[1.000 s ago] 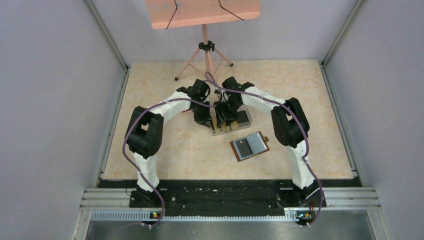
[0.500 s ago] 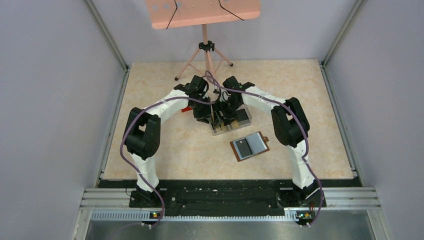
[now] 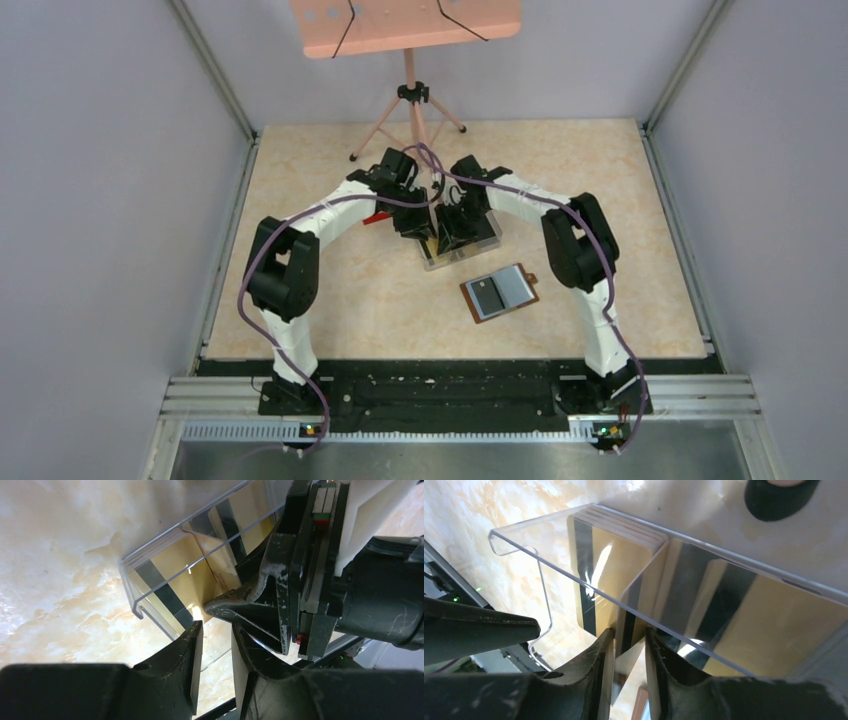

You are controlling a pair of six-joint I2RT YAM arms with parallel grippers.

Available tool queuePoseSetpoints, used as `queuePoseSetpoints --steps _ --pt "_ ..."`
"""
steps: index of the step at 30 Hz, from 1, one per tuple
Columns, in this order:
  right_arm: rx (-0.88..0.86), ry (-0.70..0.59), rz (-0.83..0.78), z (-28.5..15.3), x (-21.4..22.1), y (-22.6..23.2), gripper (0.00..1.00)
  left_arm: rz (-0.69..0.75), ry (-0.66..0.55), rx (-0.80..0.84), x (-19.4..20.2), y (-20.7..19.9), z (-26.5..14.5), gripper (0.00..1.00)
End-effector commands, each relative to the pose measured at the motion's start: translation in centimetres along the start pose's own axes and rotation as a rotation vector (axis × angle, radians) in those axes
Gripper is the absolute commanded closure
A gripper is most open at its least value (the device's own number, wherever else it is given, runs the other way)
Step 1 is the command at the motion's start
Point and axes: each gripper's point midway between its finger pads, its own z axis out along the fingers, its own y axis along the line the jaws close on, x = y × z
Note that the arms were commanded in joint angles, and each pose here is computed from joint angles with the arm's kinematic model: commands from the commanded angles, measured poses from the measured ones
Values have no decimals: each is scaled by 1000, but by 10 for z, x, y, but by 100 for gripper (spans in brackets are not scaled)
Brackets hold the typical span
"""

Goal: Put the credit cards into the card holder
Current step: Pick up the credit card from the storage box, then insert the credit card into the card holder.

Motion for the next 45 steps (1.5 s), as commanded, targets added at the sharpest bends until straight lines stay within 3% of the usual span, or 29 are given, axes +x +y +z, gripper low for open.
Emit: queuePoseSetpoints --steps 1,6,9,16,22,28,38,45 --pt "20 31 37 3 10 -8 76 30 -39 68 -6 -19 -12 67" --pt "24 -39 21 -21 -6 2 77 39 -40 63 -6 -18 -15 67" --pt "29 -71 12 -32 -14 5 100 45 -44 62 -6 -18 -18 67" --pt "25 -138 9 -61 -25 10 100 43 -81 96 -10 -28 -30 67" --pt "-7 -207 19 -95 -29 13 100 16 -131 192 -15 -43 -44 61" --pt "-225 -284 23 -129 -24 38 100 3 -194 395 -17 -70 -62 51" --pt "-576 -337 8 -164 5 84 100 16 -218 760 -16 -117 -88 51" --pt "-637 -380 6 -175 8 94 100 25 -211 855 -9 -127 -97 60"
